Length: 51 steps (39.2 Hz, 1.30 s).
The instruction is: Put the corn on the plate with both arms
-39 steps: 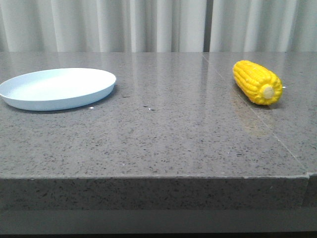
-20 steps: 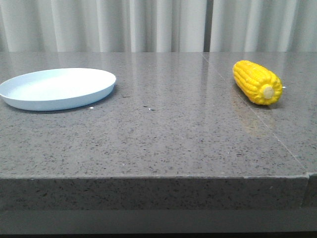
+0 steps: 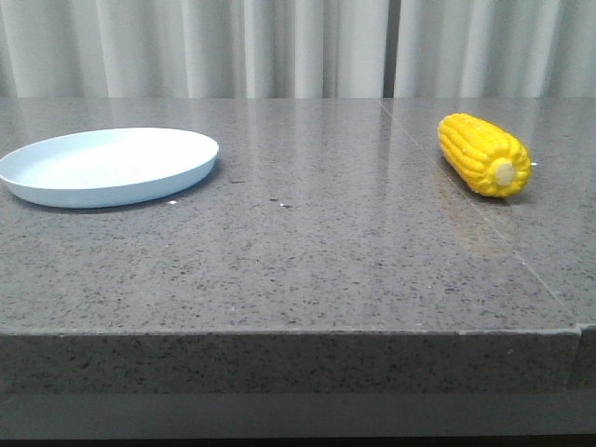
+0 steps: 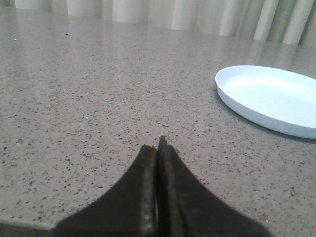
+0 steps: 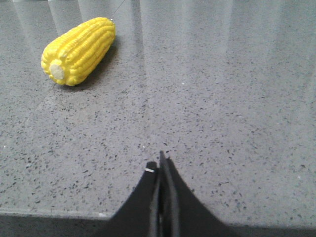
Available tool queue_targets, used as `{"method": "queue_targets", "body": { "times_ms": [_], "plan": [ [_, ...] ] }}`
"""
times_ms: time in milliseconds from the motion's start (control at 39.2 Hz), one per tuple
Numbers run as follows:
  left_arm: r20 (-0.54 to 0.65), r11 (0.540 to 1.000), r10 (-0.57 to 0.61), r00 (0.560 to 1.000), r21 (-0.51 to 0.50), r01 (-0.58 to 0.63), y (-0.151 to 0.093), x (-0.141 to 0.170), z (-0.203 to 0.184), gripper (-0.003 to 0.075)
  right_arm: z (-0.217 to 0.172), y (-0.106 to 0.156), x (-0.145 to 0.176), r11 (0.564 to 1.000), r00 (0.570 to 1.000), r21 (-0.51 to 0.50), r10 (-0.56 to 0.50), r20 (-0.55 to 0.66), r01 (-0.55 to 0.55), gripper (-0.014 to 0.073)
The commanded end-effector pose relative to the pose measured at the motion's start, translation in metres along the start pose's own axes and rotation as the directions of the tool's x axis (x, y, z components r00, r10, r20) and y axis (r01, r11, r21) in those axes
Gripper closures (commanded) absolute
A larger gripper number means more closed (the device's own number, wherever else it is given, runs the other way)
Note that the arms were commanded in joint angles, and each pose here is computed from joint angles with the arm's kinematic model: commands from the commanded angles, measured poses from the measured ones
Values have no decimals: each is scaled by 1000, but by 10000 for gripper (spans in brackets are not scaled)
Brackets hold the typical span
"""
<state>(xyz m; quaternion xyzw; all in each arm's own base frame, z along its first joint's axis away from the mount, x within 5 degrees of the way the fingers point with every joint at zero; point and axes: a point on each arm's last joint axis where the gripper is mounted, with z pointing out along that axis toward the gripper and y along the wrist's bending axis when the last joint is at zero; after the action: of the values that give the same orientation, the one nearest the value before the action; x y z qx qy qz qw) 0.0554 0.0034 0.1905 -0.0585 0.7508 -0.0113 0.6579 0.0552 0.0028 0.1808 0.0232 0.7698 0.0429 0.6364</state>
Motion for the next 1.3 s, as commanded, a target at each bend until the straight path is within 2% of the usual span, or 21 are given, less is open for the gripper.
{"method": "queue_targets", "body": {
  "times_ms": [0, 204, 408, 535, 688, 816, 943, 1122, 1275],
  "plan": [
    [80, 1000, -11, 997, 9, 10, 0, -1, 0, 741, -4, 1, -17, 1000, 991, 2, -12, 132, 12, 664],
    [88, 1000, 5, 996, 7, -6, 0, -2, 0, 741, -5, 1, -20, 1000, 986, 2, -12, 164, 12, 664],
    [253, 999, 32, 967, 18, -38, -2, -17, -3, 741, -10, 2, -35, 1000, 966, 0, -12, 258, 13, 664],
    [340, 999, 30, 940, 25, -40, -4, -37, -9, 741, -20, 4, -58, 1000, 955, -7, -13, 295, 15, 664],
    [400, 998, 41, 916, 19, -53, -8, -78, -27, 741, -42, 10, -99, 1000, 948, -19, -15, 317, 21, 664],
    [349, 989, 149, 925, -46, -141, -8, -113, -39, 741, -53, 14, -137, 999, 952, -24, -15, 306, 24, 653],
    [281, 987, 160, 946, -65, -148, -10, -145, -39, 741, -47, 17, -170, 999, 963, -23, -16, 270, 23, 653],
    [201, 983, 182, 963, -69, -171, -11, -163, -15, 741, -16, 18, -184, 1000, 986, -15, -15, 169, 18, 653],
    [189, 979, 201, 961, -72, -191, -11, -164, -7, 740, -5, 18, -185, 1000, 989, -12, -15, 150, 17, 651]
  ]
}}
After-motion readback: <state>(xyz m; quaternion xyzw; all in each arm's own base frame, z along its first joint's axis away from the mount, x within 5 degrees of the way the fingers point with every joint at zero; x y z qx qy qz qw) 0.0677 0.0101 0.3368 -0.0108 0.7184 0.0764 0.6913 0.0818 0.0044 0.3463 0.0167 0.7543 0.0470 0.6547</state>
